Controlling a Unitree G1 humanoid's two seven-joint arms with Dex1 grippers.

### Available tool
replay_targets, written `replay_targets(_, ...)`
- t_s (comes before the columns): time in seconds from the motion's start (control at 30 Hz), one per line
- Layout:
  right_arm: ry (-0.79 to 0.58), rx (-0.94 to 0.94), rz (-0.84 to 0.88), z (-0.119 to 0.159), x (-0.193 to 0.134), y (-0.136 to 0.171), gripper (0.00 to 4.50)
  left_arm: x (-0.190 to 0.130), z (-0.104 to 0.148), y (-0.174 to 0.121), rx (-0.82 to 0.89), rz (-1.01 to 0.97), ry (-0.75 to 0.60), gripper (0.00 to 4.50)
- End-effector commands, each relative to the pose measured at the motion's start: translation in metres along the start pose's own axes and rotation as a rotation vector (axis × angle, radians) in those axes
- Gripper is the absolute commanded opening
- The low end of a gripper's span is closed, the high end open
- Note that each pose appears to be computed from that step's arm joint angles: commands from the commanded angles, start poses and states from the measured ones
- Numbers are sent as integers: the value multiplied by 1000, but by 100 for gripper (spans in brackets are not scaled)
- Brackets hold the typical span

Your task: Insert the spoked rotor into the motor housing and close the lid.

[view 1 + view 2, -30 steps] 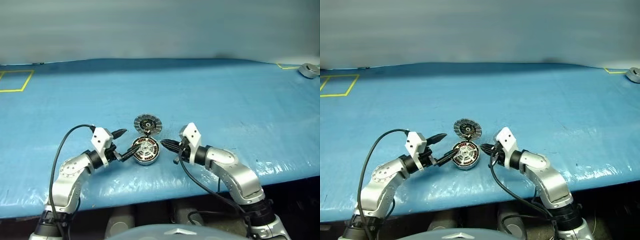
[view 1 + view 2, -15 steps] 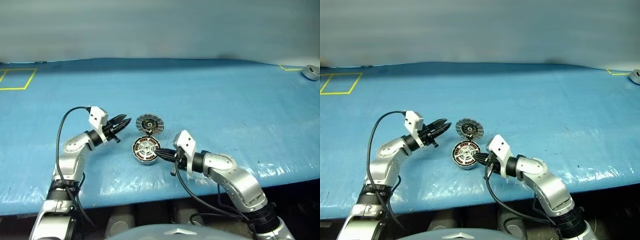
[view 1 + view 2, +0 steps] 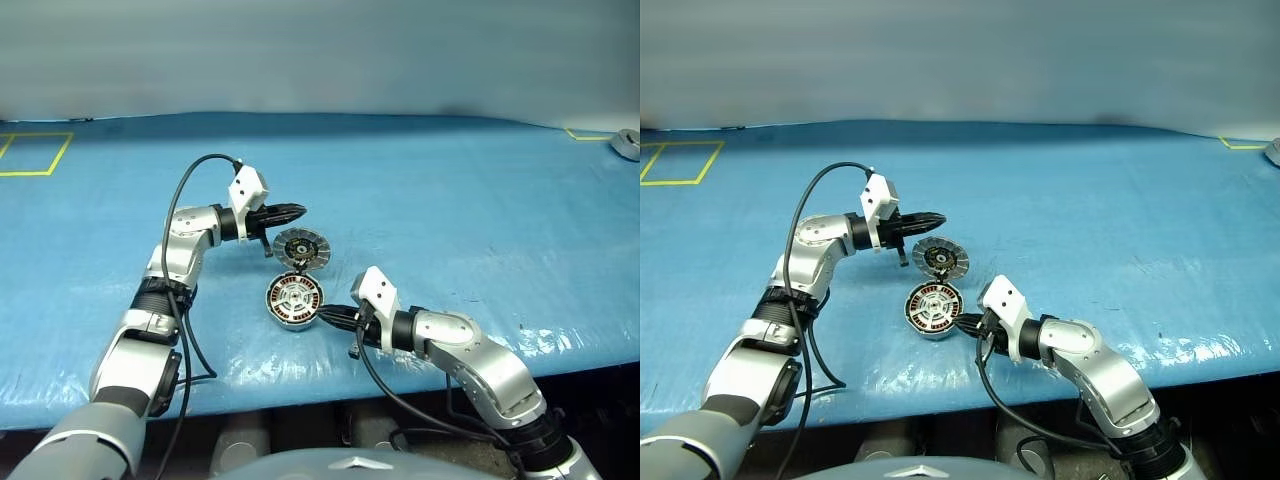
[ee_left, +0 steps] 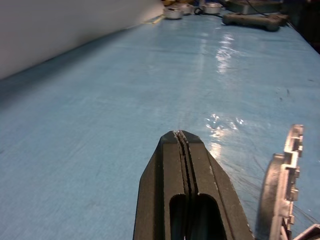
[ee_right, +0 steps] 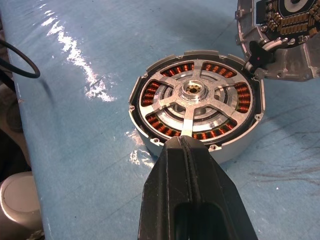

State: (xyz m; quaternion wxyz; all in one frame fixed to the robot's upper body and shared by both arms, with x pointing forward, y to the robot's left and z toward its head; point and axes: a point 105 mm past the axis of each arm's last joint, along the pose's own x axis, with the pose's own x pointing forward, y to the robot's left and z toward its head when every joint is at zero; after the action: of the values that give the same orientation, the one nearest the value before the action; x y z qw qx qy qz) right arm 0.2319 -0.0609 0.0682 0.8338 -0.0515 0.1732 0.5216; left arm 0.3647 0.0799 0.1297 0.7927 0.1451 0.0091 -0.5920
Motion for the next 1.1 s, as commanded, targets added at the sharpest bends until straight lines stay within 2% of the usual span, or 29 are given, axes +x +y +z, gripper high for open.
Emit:
replay_targets(0.03, -45, -14, -25, 10, -10, 2, 0, 3, 3, -15, 126, -149, 72, 1)
replay_targets(0.13, -44, -2, -62, 7, -17, 0, 0, 0, -3, -25, 173, -235, 132, 1)
replay_targets(0.37, -53, 19, -106, 5, -28, -1, 0, -3, -5, -36, 199, -291, 147, 1)
replay_targets(0.57, -27, 47, -179, -5, -41, -10, 0, -4, -16, -70, 237, -430, 177, 1)
replay_targets(0.73, -32, 54, -182, -5, -39, -10, 0, -4, -15, -81, 267, -477, 181, 1)
replay_targets(0.93, -35, 50, -203, -4, -37, -14, 0, -11, -50, -86, 379, -507, 348, 1)
replay_targets(1.1, -34, 48, -207, -5, -36, -15, 0, -15, -64, -87, 419, -500, 402, 1)
